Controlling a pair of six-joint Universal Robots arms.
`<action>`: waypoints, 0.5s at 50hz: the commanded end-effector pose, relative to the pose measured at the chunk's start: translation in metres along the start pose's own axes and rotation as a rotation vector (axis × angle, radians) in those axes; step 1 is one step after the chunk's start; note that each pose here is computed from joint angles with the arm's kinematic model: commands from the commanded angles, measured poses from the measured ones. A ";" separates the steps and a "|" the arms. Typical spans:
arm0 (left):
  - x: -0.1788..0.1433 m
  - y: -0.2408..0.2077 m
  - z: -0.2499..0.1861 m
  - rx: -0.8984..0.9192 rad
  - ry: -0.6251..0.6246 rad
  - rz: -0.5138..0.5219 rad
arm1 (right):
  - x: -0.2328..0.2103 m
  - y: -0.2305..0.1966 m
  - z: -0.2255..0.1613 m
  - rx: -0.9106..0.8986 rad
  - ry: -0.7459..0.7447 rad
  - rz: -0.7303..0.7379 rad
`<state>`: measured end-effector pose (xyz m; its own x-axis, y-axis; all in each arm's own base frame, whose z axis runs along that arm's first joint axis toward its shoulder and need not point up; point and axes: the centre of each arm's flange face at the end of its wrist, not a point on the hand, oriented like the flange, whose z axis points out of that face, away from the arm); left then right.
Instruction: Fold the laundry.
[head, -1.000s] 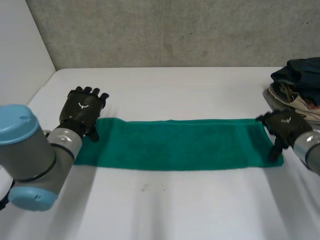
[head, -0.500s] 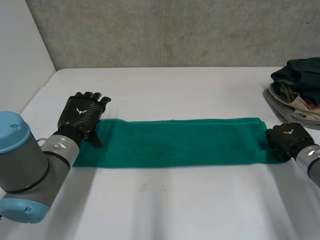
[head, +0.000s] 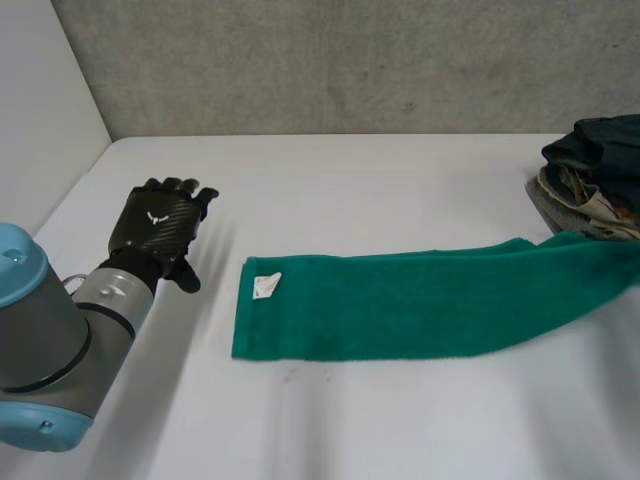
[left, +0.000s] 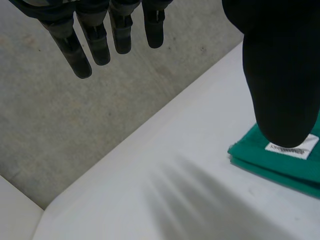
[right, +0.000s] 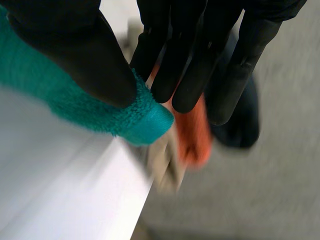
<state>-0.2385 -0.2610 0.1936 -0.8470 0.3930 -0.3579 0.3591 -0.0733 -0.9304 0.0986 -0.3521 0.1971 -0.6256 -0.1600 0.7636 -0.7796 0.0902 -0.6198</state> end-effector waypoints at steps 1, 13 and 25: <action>-0.006 -0.014 -0.007 0.040 -0.019 0.000 | -0.054 -0.112 -0.035 0.403 -0.107 -0.019; -0.013 -0.010 -0.018 0.024 -0.043 -0.002 | -0.222 -0.202 -0.135 0.944 -0.571 -0.074; -0.016 -0.012 -0.011 0.040 -0.047 0.001 | -0.277 -0.180 -0.164 0.913 -0.737 -0.093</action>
<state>-0.2219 -0.2534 0.2085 -0.8661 0.3472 -0.3597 0.3492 -0.0948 -0.9323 0.4130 -0.1589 0.1274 -0.1215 -0.6810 0.7222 -0.2700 -0.6774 -0.6842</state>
